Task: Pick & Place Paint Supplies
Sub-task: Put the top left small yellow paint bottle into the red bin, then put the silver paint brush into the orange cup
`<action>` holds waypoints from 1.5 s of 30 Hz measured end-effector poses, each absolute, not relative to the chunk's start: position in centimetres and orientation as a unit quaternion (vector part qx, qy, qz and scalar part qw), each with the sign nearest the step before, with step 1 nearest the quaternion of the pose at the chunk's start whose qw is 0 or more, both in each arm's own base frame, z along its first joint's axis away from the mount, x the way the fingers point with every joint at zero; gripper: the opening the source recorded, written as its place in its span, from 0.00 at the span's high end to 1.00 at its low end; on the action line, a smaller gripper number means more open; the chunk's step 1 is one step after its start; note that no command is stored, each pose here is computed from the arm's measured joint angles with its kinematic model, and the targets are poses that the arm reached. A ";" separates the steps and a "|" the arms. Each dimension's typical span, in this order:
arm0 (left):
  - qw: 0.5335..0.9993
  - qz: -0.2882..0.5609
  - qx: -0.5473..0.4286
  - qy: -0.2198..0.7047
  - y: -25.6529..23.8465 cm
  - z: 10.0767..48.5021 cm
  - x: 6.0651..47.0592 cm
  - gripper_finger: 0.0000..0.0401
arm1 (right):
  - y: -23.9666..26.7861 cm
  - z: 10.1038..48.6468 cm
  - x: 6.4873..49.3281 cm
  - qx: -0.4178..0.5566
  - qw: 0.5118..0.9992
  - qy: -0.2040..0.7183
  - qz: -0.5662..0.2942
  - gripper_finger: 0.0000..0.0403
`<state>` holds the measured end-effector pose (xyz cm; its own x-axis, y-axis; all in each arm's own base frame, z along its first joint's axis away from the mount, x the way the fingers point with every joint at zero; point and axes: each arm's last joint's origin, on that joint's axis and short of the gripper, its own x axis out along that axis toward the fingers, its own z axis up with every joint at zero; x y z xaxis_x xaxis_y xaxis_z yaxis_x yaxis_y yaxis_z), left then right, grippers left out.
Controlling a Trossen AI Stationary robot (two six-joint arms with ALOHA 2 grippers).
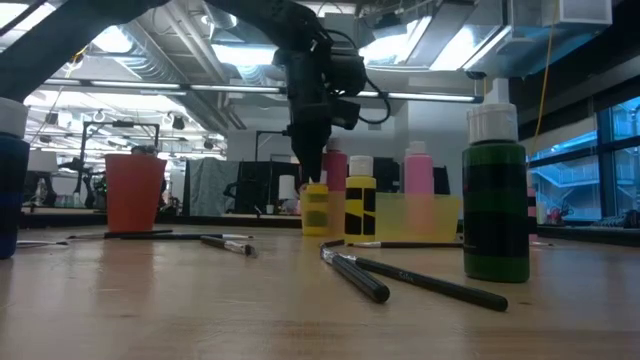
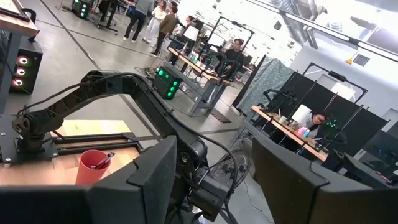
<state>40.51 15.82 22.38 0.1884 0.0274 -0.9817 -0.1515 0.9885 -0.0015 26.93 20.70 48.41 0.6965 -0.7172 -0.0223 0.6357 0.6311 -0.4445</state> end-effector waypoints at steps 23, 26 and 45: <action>0.765 0.062 -0.056 0.638 15.9 22.1 40.5 0.49 | 19.8 48.3 27.5 -0.211 0.891 0.105 -0.389 0.47; 0.765 0.062 -0.056 0.638 15.8 22.1 40.5 0.46 | 19.7 48.3 27.6 -0.210 0.890 0.105 -0.391 0.47; 0.779 0.078 -0.047 0.620 15.6 24.4 39.8 0.43 | 19.4 48.1 28.1 -0.203 0.904 0.128 -0.355 0.47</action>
<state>39.80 15.59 24.37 0.2194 0.0627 -0.9736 -0.1802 0.9834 0.0227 28.08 19.37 48.11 0.7153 -0.6934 -0.0867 0.5899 0.6657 -0.4570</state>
